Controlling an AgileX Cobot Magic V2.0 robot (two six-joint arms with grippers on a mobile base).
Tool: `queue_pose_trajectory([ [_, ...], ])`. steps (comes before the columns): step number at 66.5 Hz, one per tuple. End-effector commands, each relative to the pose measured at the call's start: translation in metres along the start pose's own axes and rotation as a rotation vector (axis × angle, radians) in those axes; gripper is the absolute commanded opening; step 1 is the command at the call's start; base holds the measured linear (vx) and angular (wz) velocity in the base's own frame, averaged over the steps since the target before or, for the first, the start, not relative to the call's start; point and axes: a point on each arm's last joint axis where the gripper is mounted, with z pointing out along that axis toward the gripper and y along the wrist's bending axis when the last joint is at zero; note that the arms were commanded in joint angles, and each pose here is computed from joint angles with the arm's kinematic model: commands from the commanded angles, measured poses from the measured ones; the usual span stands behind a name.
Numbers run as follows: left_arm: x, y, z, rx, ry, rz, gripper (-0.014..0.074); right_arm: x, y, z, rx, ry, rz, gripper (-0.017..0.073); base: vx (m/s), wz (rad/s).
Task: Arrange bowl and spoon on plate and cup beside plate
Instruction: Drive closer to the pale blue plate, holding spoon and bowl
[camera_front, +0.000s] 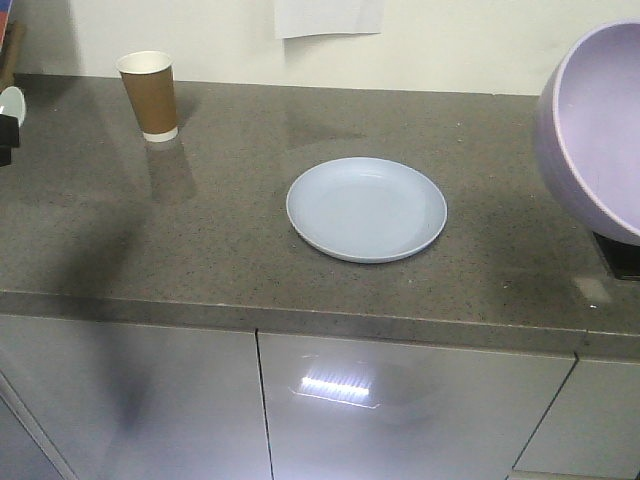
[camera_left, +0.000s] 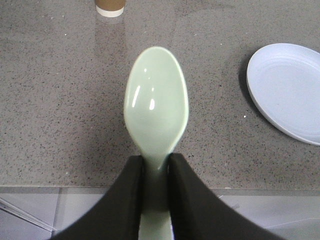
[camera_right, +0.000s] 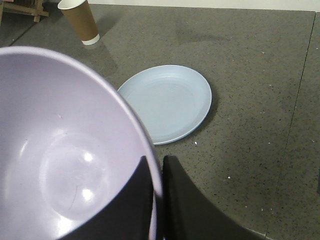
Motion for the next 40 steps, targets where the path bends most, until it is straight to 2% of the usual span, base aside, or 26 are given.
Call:
queue_pose_trajectory([
  [1,-0.0104,-0.0042,-0.0135,0.012,-0.097,-0.007,-0.0006,-0.0116,0.0079,-0.0091,-0.002,-0.093,-0.017,-0.0004,0.04,-0.04],
  [40,-0.0104,-0.0042,-0.0135,0.012,-0.097,-0.007,-0.0006,-0.0116,0.0079,-0.0091,-0.002,-0.093,-0.017,-0.0004,0.04,-0.04],
])
